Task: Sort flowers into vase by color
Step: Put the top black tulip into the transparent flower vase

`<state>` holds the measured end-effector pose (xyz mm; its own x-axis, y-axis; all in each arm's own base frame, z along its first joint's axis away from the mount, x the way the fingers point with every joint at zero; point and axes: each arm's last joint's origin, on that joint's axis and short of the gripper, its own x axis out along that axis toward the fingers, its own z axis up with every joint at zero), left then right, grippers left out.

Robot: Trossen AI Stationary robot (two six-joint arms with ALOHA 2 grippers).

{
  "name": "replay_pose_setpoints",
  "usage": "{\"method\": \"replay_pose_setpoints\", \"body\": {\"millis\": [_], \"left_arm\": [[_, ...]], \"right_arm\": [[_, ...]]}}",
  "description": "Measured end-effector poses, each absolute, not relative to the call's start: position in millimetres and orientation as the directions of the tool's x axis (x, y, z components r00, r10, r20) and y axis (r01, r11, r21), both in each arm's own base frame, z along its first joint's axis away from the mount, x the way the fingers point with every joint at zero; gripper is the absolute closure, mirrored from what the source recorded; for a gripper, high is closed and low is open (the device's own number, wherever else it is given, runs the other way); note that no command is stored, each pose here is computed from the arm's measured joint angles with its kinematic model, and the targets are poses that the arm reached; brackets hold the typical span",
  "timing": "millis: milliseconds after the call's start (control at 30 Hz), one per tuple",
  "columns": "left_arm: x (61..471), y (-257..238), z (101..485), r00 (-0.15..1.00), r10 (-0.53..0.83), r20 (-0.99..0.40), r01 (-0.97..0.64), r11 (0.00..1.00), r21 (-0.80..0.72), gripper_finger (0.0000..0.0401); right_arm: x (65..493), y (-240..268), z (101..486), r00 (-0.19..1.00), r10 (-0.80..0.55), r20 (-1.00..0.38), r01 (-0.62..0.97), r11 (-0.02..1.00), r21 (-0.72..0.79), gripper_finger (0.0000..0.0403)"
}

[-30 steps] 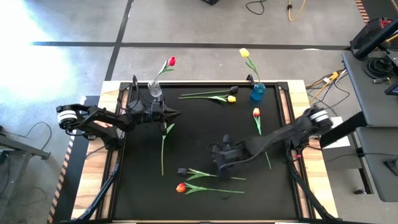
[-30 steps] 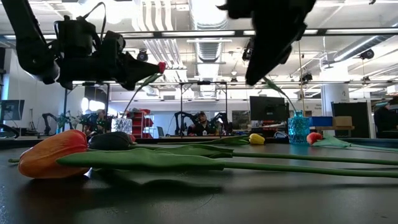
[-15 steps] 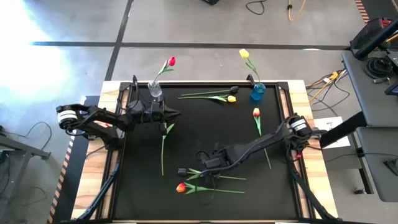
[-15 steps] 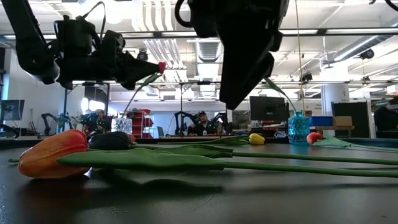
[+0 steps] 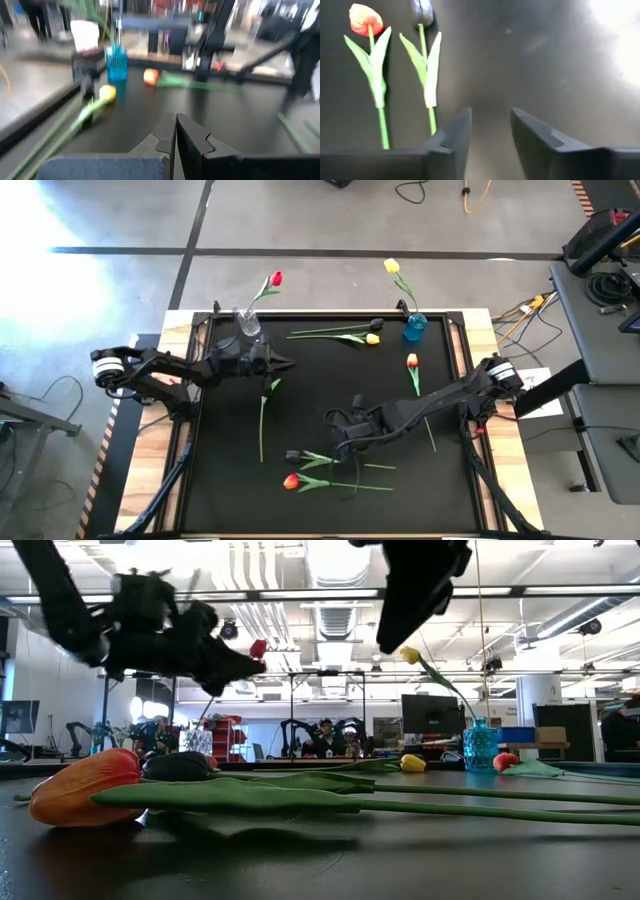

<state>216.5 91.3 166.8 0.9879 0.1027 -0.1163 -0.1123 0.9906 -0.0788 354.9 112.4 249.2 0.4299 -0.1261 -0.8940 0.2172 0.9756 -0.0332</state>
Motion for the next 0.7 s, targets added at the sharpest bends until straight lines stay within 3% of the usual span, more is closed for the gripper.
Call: {"method": "replay_pose_setpoints", "body": {"millis": [167, 367, 700], "left_arm": [[246.3, 109.5, 189.9, 0.942, 0.128, -0.311, -0.133, 0.991, 0.005, 0.0401], [281.0, 145.5, 214.6, 0.866, 0.125, -0.484, -0.116, 0.992, 0.048, 0.0401], [338.0, 222.9, 215.8, 0.809, 0.033, -0.586, -0.054, 0.998, -0.018, 0.0387]], "right_arm": [[335.4, 91.2, 246.8, 0.466, -0.160, -0.870, 0.202, 0.977, -0.071, 0.0381], [304.6, 65.7, 232.1, 0.592, -0.151, -0.792, 0.226, 0.974, -0.016, 0.0393], [248.3, 46.3, 229.6, 0.687, -0.236, -0.687, 0.321, 0.947, -0.005, 0.0394]]}}
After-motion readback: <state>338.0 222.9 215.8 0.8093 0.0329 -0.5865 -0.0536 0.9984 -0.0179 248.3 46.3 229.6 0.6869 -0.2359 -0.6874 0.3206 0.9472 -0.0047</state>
